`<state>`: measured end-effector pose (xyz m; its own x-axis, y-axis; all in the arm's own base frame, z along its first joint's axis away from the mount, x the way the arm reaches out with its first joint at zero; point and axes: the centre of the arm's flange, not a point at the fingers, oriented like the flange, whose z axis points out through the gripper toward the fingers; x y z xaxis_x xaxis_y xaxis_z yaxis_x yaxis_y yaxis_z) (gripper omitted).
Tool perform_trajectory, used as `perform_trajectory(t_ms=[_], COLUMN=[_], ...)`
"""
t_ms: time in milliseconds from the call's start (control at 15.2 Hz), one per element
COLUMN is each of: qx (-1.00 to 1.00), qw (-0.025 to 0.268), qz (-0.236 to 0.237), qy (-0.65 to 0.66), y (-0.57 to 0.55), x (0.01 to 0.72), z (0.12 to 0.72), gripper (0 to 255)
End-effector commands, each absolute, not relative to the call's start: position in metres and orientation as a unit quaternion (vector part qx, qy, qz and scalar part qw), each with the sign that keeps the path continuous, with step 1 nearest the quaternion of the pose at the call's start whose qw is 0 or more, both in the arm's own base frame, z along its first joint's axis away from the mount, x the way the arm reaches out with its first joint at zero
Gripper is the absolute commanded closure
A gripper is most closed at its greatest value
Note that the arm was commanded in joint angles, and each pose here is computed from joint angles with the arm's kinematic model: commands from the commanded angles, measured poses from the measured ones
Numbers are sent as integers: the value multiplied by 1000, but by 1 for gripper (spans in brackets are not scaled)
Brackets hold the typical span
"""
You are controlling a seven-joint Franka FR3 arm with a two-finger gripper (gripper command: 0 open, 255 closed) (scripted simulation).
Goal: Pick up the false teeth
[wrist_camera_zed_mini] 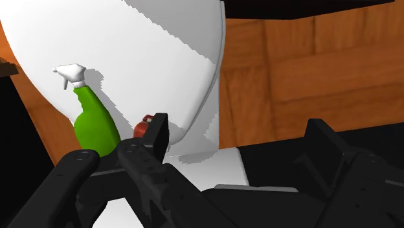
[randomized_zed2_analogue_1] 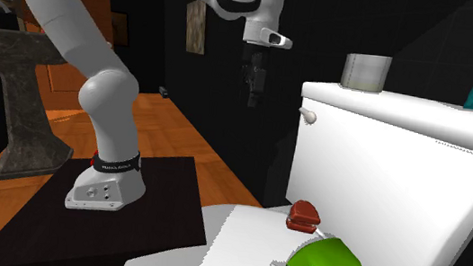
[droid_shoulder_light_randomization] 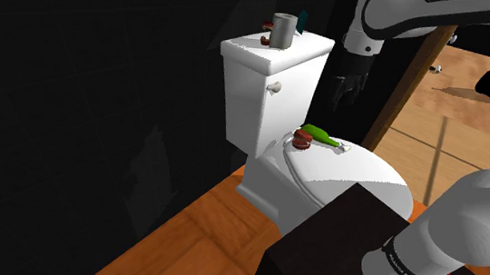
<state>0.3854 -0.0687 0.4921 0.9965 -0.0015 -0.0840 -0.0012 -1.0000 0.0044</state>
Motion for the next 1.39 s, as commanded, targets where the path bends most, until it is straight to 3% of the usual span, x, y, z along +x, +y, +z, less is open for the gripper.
perform_trajectory(t_ms=[0, 1320], qx=[999, 995], qw=[6, 42], qz=[-44, -72], qy=[4, 44], y=[-79, -186], x=[399, 528], z=[471, 267], gripper=[0, 0])
